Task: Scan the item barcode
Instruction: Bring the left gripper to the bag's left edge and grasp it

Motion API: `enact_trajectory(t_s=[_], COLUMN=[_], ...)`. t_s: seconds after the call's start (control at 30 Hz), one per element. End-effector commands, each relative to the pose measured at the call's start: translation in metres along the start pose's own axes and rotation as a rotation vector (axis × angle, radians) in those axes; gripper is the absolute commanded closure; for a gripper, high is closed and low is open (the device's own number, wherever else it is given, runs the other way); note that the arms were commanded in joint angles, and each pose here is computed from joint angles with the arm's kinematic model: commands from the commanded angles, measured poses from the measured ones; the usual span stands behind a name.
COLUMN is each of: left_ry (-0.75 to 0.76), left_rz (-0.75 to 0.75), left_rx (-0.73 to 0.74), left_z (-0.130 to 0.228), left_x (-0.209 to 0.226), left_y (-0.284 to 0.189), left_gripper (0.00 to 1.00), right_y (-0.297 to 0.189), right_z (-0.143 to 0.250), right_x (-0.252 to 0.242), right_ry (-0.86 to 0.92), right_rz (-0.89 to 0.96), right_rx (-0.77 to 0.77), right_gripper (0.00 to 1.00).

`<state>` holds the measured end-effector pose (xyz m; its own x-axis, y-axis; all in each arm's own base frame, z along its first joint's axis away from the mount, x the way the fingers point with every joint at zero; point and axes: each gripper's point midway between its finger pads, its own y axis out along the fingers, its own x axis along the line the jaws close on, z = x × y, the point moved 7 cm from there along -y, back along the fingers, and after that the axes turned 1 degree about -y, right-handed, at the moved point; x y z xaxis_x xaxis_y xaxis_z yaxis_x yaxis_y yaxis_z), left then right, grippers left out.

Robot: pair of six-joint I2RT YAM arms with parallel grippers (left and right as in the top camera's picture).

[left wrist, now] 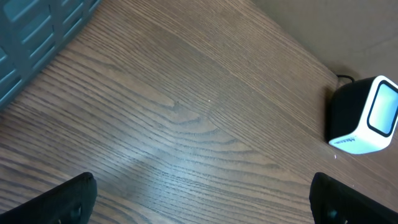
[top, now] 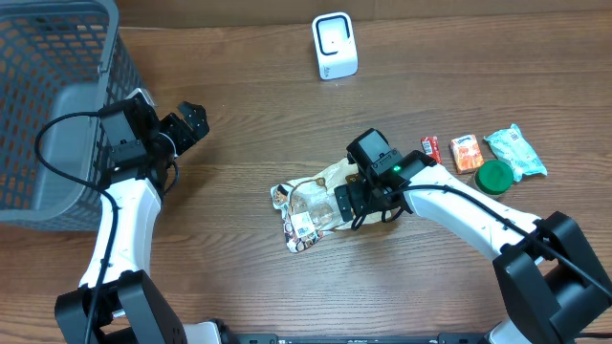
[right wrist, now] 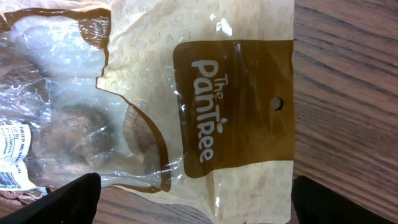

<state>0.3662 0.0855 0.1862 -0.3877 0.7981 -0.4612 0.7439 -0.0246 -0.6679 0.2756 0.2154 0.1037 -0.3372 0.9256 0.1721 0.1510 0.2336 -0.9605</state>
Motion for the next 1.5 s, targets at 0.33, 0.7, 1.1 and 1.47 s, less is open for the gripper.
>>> enact_trajectory(t_s=[0.33, 0.7, 1.1, 1.47], left_ry=[-0.166, 0.207, 0.387, 0.375], left_rz=[-0.037, 0.054, 0.079, 0.080], left_rx=[0.476, 0.638, 0.655, 0.641], left_z=[0.079, 0.117, 0.168, 0.184], left_x=[0.012, -0.014, -0.055, -0.059], left_y=[-0.021, -0.027, -0.014, -0.009], left_gripper=[0.00, 0.17, 0.00, 0.16], right_y=[0.003, 0.003, 0.003, 0.003], right_z=[0.002, 0.001, 0.002, 0.001], right_x=[-0.001, 0.000, -0.001, 0.000], right_ry=[-0.002, -0.002, -0.002, -0.002], right_rz=[-0.002, -0.004, -0.003, -0.004], right_rx=[0.014, 0.007, 0.012, 0.005], right_gripper=[0.00, 0.00, 0.00, 0.00])
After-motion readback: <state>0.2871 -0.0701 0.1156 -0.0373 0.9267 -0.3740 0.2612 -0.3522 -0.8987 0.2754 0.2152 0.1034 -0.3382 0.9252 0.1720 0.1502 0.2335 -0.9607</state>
